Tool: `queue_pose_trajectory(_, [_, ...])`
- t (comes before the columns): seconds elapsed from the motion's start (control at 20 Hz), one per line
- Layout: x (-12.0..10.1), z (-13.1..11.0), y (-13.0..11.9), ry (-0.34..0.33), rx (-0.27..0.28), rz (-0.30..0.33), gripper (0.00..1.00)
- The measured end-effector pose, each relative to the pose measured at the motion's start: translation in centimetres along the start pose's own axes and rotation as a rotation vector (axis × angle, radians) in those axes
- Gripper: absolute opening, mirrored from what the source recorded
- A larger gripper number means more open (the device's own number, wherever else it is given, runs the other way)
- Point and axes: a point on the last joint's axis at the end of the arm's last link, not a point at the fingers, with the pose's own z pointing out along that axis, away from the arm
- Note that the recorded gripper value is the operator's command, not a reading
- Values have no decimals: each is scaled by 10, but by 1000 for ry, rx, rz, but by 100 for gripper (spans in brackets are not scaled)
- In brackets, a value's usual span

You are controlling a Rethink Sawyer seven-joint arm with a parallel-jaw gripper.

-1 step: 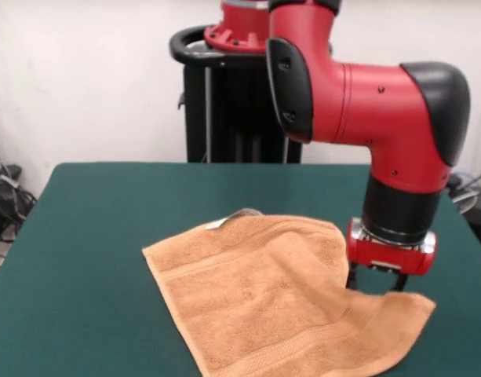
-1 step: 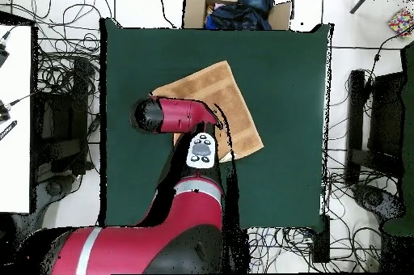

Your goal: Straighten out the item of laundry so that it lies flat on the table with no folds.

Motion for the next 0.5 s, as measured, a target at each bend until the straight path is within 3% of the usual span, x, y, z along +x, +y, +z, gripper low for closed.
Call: queue_pose_trajectory(0.5, [-39, 8, -24, 55, -53, 81, 100])
